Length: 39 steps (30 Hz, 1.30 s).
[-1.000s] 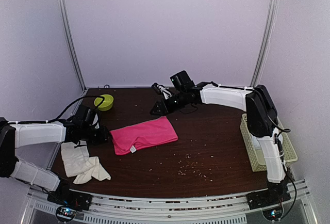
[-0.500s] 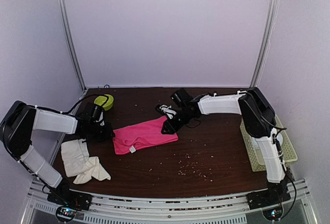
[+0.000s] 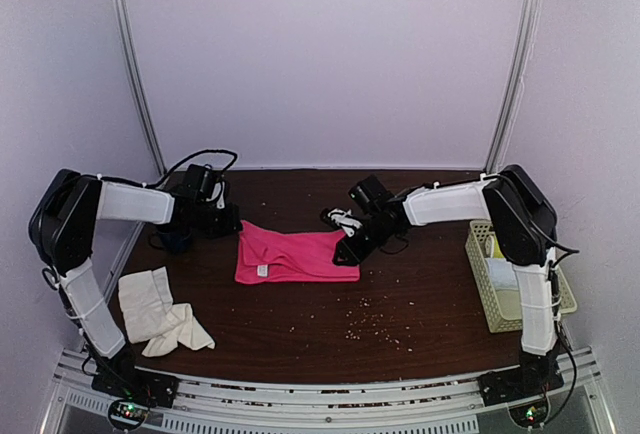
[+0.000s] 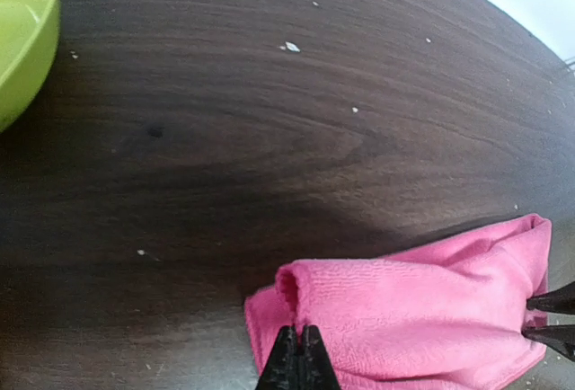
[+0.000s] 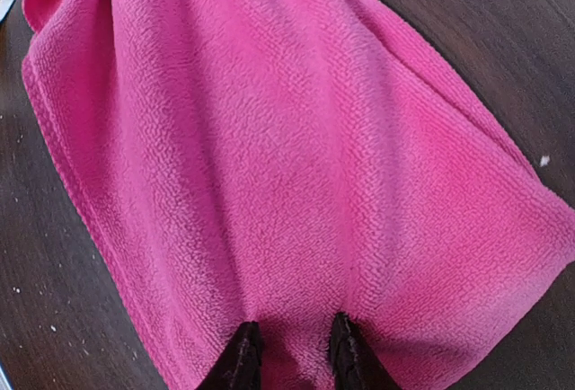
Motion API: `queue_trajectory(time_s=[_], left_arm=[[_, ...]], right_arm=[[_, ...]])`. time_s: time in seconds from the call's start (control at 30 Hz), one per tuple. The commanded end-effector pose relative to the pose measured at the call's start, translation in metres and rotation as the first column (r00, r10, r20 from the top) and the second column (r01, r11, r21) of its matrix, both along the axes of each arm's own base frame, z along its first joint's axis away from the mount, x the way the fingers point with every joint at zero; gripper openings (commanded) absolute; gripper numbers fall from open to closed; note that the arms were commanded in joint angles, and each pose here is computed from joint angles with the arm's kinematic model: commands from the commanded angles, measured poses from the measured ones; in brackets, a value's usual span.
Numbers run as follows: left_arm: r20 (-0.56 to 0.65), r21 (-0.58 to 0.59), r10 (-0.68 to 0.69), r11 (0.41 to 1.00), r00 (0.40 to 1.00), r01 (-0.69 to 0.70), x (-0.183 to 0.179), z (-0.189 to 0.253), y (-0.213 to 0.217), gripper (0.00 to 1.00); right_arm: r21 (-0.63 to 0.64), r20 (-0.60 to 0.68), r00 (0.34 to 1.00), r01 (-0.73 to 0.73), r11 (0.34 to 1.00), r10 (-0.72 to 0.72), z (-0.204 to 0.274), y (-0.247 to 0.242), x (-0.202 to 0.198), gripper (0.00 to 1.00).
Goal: Roll the towels
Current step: Smooth out the towel at the center of the board.
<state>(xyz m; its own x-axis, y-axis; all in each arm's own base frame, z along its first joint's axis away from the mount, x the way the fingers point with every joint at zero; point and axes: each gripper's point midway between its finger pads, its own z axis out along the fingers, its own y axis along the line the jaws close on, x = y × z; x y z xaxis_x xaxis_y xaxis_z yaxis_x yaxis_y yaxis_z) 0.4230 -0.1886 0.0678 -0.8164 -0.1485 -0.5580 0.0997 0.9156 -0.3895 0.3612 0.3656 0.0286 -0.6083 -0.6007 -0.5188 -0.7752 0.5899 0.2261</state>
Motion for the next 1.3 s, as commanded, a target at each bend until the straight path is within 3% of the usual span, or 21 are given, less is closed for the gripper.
queue_trajectory(time_s=[0.0,0.03,0.13,0.2,0.4,0.53,0.73,0.87,1.0,1.27], left_arm=[[-0.021,0.001,-0.031,1.000,0.999,0.031,-0.009,0.004,0.004,0.00],[-0.018,0.009,-0.021,1.000,1.000,0.021,-0.013,0.005,0.008,0.03],[0.013,0.042,-0.014,0.999,1.000,0.014,-0.016,0.010,0.016,0.26],[0.028,0.042,-0.013,0.999,1.000,0.011,-0.018,0.017,0.017,0.33],[0.066,-0.091,-0.041,0.995,0.997,0.047,-0.044,0.039,0.007,0.34],[0.043,-0.177,-0.153,0.971,0.987,0.158,-0.076,0.034,-0.020,0.34],[0.009,-0.205,-0.233,0.951,0.972,0.230,-0.088,0.015,-0.044,0.35],[0.015,-0.257,-0.267,0.930,0.963,0.262,-0.090,0.005,-0.054,0.37],[0.017,-0.265,-0.264,0.929,0.964,0.259,-0.090,-0.003,-0.054,0.47],[0.018,-0.339,-0.267,0.905,0.964,0.257,-0.089,-0.006,-0.064,0.48]], right_arm=[[-0.158,-0.114,0.992,0.029,0.987,-0.047,-0.036,-0.047,-0.032,0.29],[-0.145,-0.112,0.993,0.026,0.989,-0.043,-0.031,-0.046,-0.033,0.30],[-0.091,-0.085,0.996,0.015,0.996,-0.022,-0.004,-0.042,-0.027,0.30],[-0.063,-0.065,0.998,-0.010,0.998,0.006,0.013,-0.038,-0.023,0.31],[-0.001,-0.005,0.999,-0.047,0.999,0.047,0.062,-0.025,-0.005,0.32],[0.017,0.074,0.997,-0.028,0.999,0.027,0.074,-0.025,0.013,0.32],[0.023,0.085,0.996,-0.002,1.000,0.000,0.068,-0.025,0.040,0.32],[0.030,0.061,0.998,-0.003,1.000,0.002,0.059,-0.024,0.037,0.33],[0.027,0.054,0.999,-0.004,1.000,0.002,0.051,-0.027,0.033,0.33],[0.007,-0.011,1.000,-0.019,1.000,0.019,0.019,-0.028,0.024,0.33]])
